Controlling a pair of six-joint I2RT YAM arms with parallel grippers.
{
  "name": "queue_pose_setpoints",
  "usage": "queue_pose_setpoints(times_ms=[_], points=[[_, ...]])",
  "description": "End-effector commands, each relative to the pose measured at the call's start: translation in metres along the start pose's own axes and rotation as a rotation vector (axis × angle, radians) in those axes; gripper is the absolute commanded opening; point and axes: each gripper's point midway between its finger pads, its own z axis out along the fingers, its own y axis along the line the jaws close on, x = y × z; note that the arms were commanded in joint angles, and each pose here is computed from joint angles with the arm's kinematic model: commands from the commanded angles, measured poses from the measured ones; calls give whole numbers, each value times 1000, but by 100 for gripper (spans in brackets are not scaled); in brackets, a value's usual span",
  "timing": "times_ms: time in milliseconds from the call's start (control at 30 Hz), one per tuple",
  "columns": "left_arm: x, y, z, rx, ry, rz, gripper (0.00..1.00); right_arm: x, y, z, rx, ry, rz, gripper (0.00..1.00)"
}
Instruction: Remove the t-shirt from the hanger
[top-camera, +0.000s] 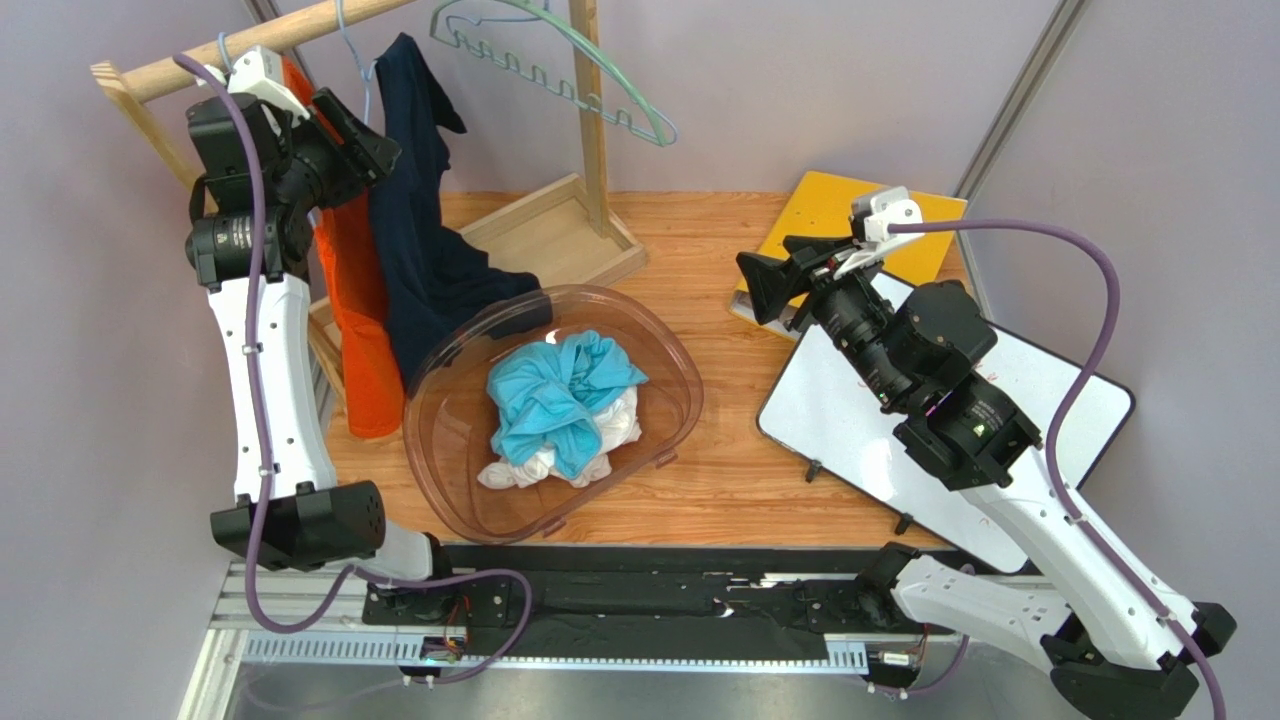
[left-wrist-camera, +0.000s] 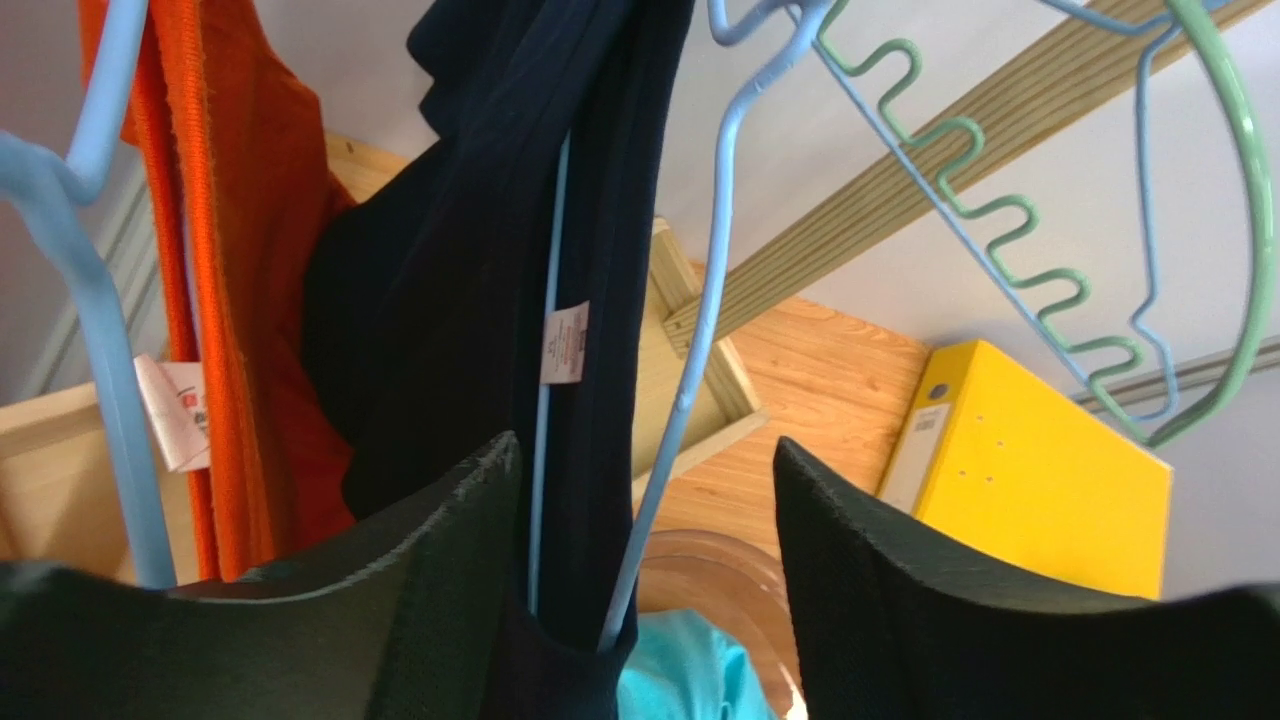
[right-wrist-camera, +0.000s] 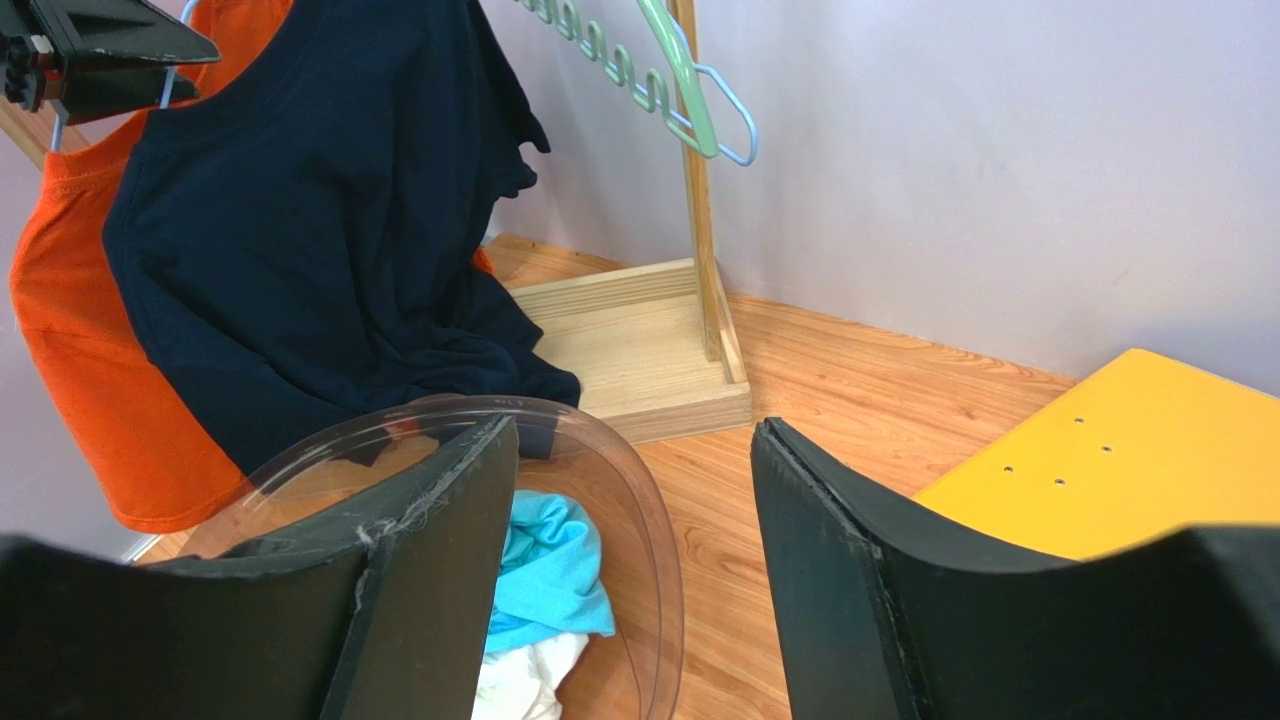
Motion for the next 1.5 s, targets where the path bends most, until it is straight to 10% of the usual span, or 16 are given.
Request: queue_pose_setpoints(times_ms=[0, 533, 1100, 1467], points=[[-28, -27, -9, 131, -87, 7, 63, -13, 3, 1, -7, -44, 3, 63], [-27, -29, 14, 194, -89, -26, 0, -11, 3, 3, -8, -39, 2, 63], [-76, -95, -91, 345, -277, 40, 0, -5, 6, 8, -21, -19, 4, 64], [32, -90, -122, 464, -70, -23, 0, 6, 13, 19, -42, 23, 10, 64]])
